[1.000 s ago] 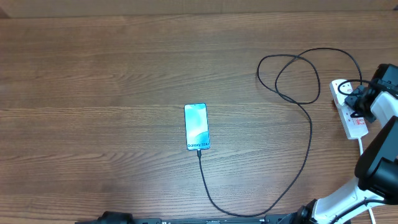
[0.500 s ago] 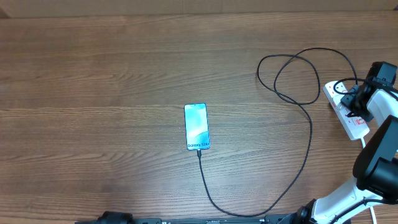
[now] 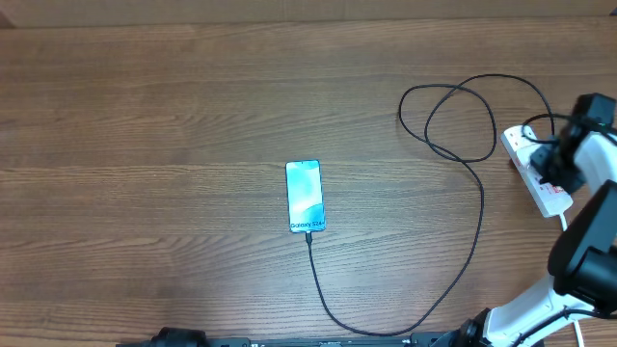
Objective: Plug charger to phone and switch on socket
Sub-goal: 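Lift the right gripper away from the power strip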
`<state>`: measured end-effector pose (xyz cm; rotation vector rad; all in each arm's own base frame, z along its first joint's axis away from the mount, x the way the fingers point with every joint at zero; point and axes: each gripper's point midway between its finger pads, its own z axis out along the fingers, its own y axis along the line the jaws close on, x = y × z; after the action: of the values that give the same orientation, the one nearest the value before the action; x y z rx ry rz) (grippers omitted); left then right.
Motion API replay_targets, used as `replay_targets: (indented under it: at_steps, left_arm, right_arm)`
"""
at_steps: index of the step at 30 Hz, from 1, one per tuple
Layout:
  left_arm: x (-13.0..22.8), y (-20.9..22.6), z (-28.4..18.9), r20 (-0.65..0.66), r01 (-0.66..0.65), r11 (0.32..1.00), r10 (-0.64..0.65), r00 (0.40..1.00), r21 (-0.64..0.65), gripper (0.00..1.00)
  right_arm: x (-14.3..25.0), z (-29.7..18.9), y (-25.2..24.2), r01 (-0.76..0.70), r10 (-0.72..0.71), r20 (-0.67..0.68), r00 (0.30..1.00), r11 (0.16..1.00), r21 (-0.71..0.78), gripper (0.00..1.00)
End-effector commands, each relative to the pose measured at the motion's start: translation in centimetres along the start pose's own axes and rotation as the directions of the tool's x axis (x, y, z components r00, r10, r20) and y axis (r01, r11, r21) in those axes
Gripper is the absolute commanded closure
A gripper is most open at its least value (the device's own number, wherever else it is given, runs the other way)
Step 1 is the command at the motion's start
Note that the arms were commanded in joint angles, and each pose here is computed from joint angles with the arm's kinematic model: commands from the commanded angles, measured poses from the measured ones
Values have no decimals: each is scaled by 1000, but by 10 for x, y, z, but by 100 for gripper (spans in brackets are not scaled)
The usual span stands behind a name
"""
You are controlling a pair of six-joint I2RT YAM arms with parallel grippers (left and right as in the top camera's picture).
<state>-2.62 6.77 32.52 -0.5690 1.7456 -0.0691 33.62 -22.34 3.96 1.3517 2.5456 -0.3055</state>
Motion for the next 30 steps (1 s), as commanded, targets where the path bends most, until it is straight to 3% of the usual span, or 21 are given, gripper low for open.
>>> replay_targets:
  at_steps: [1,11,22,30]
  left_arm:
    - [1,5,-5,29,25,1000,-25,999,-8,0]
    - [1,5,-5,29,25,1000,-24,999,-8,0]
    - [1,5,-5,28,25,1000,-24,999,-8,0]
    - [-4,4,-5,49,37,999,-37,998,-7,0]
  right_arm:
    - [-52,-50,-24,-136,140,141,980,990,-34,96]
    - [-69,-156,-23,-132,191,316,929,971,-198,96]
    - [-38,-282,14,65,196,433,880,853,-517,96]
    - [-10,-348,11,173,217,530,820,788,-591,96]
